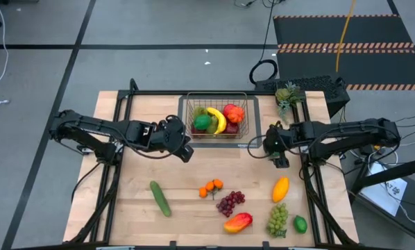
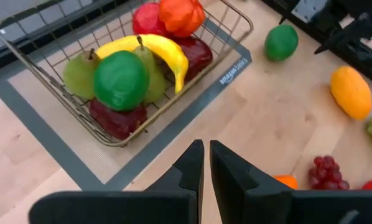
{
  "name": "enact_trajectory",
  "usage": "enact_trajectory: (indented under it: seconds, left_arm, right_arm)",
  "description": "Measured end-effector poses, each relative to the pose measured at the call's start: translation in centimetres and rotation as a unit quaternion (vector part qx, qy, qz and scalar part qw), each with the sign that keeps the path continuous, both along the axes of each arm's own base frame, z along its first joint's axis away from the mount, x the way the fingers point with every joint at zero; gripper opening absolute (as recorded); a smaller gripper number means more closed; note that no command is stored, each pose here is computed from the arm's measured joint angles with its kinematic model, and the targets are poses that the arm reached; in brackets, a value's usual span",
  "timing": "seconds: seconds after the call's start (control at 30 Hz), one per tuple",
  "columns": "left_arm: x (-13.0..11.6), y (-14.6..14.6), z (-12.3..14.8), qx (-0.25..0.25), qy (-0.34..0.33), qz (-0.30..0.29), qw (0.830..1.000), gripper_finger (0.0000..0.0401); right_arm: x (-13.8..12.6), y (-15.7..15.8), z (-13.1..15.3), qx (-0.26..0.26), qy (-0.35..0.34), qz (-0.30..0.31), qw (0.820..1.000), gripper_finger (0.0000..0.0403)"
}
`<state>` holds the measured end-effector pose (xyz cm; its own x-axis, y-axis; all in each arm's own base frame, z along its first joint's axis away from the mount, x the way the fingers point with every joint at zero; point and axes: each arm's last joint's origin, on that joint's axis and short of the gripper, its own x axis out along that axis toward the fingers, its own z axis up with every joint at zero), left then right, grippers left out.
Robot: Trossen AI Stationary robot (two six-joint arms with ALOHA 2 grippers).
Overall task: Build produce basket
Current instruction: Put the top green lime into the brown wire basket
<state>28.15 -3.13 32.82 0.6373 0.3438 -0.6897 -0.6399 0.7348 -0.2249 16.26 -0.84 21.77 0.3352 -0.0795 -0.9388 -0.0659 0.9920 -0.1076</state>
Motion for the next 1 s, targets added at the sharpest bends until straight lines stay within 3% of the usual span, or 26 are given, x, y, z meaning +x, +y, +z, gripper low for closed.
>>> enact_trajectory:
  seconds: [0.47, 1.0]
  left_arm:
    - [0.2, -0.3, 0.2, 0.000, -0.018, 0.006, 1.000, 0.0028]
    - [0.2, -0.3, 0.2, 0.018, -0.002, -0.032, 0.999, 0.0029]
  right_arm:
    - [1.5, -2.3, -2.4, 0.014, 0.098, -0.099, 0.990, 0.0399]
    - [1.8, -2.2, -3.4, 0.029, 0.148, -0.017, 0.988, 0.0378]
